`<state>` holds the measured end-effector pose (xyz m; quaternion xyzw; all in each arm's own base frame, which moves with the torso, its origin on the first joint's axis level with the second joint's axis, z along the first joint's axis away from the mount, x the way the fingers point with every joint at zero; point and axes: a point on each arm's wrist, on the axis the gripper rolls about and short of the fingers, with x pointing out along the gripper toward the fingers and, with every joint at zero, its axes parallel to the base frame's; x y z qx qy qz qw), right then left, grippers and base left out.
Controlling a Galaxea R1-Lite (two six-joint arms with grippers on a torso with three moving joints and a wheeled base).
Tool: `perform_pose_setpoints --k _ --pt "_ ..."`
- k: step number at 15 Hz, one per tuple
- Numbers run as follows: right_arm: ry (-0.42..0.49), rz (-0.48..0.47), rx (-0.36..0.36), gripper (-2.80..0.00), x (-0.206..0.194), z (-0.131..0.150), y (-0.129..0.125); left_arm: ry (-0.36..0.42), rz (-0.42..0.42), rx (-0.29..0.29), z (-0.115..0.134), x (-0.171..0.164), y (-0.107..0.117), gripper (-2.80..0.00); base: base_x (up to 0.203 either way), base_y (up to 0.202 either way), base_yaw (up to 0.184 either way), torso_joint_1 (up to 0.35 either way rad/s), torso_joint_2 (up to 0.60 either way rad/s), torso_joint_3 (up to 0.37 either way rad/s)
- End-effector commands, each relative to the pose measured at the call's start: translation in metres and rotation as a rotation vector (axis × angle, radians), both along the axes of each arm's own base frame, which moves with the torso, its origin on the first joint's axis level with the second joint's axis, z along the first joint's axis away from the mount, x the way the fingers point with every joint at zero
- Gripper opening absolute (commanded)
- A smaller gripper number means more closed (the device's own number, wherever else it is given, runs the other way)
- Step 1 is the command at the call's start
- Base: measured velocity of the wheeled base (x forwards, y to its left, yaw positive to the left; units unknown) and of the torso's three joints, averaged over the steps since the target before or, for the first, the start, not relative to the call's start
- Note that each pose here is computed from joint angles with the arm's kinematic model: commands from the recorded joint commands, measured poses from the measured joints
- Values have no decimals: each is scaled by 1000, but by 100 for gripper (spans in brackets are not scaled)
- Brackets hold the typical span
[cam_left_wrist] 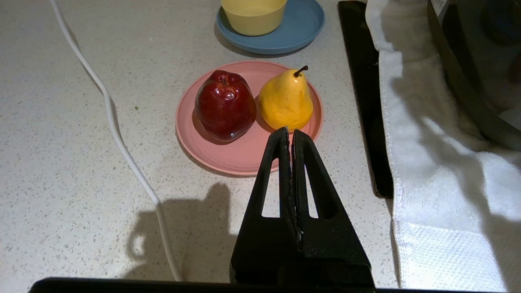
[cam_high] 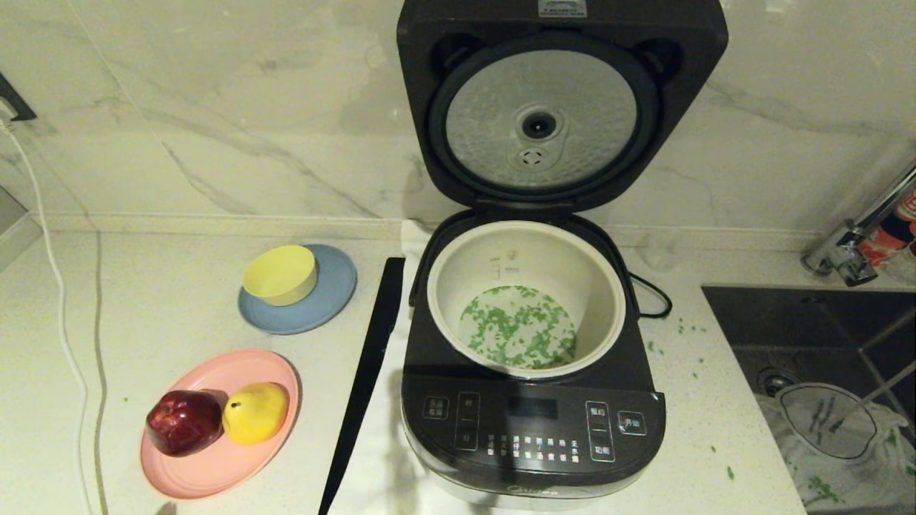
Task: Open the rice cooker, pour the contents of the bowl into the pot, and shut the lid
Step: Fill a bowl with water from the tap
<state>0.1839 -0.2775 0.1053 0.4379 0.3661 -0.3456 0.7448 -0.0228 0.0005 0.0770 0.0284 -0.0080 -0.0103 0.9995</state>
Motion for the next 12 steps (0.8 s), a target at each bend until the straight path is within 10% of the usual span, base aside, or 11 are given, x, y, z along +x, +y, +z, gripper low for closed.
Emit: perform_pose_setpoints --k 1,12 --pt "-3 0 9 -280 5 -4 -7 6 0 0 -3 1 0 -280 0 0 0 0 0 0" --pt "-49 9 -6 -280 36 -6 -28 8 0 1 -3 1 0 -280 0 0 0 0 0 0"
